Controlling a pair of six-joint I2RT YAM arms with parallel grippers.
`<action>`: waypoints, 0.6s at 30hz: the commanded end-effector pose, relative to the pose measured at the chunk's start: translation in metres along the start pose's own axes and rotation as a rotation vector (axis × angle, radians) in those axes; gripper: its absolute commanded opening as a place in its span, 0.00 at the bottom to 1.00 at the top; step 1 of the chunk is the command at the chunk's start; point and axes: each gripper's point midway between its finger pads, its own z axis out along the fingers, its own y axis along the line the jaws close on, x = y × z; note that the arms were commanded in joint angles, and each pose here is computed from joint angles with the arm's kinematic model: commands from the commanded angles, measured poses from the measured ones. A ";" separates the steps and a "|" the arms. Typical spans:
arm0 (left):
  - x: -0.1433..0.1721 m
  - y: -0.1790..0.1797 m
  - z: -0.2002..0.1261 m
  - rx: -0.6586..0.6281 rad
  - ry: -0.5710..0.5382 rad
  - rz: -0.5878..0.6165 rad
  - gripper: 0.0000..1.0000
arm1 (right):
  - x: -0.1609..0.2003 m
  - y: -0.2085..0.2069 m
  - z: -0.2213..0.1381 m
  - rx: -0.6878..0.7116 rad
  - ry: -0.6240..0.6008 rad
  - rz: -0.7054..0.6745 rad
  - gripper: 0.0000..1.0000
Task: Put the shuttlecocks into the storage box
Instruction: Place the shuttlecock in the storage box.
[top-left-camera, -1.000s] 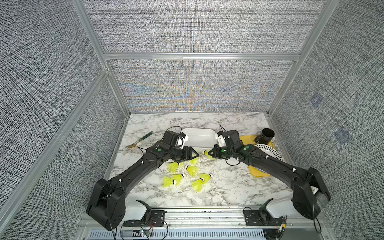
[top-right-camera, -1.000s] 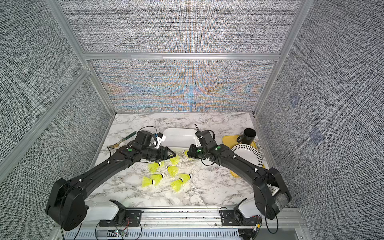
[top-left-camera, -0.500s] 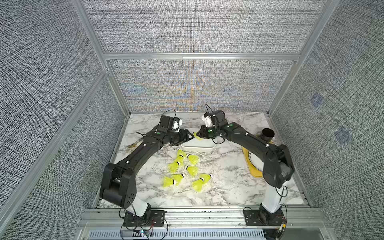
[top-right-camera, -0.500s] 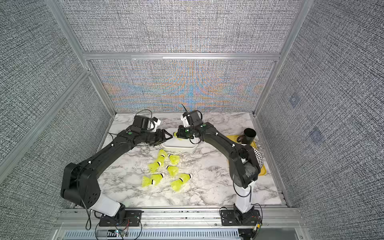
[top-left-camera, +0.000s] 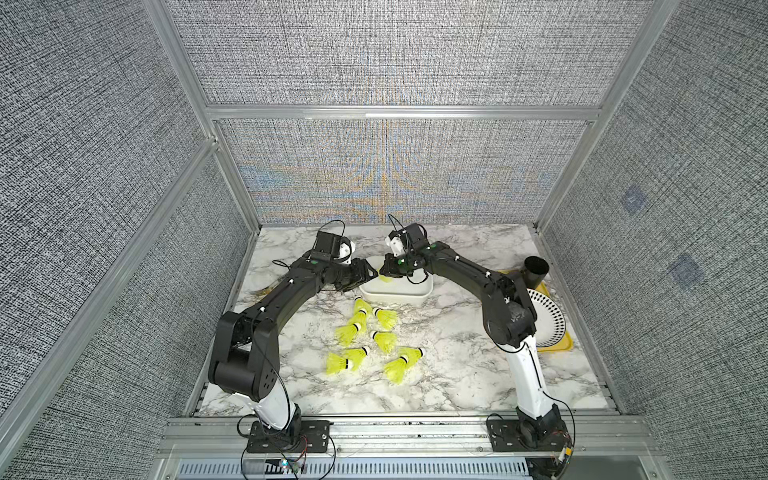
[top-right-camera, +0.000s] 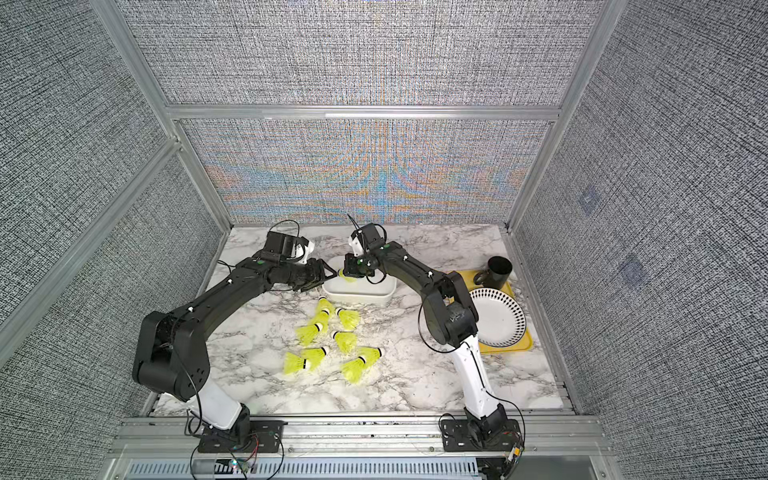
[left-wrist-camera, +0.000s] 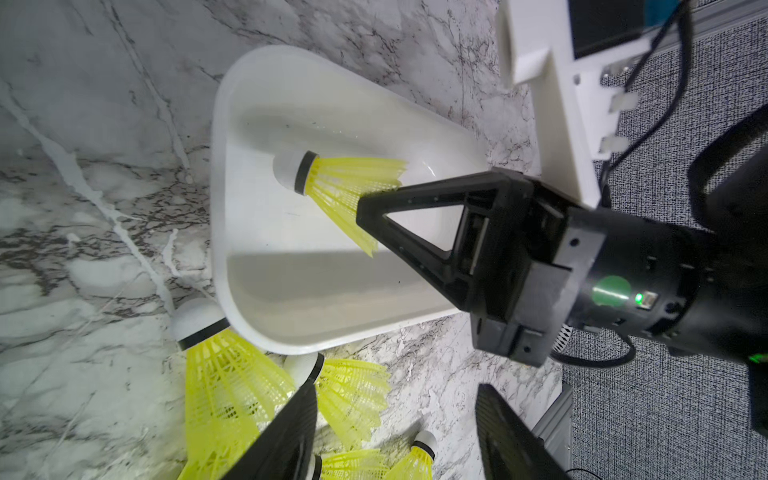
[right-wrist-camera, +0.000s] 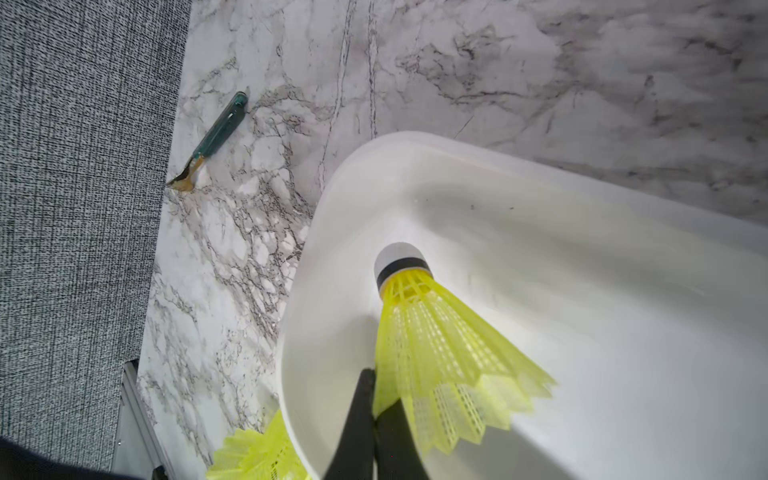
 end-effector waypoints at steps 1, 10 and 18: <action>0.006 0.008 0.002 -0.018 0.021 0.013 0.64 | -0.002 0.002 0.007 -0.020 -0.002 -0.023 0.00; 0.013 0.014 0.004 -0.023 0.043 0.005 0.64 | -0.002 -0.012 0.022 0.008 0.002 -0.022 0.00; 0.021 0.015 0.002 -0.019 0.056 -0.001 0.64 | -0.013 -0.020 0.029 0.011 -0.011 -0.026 0.00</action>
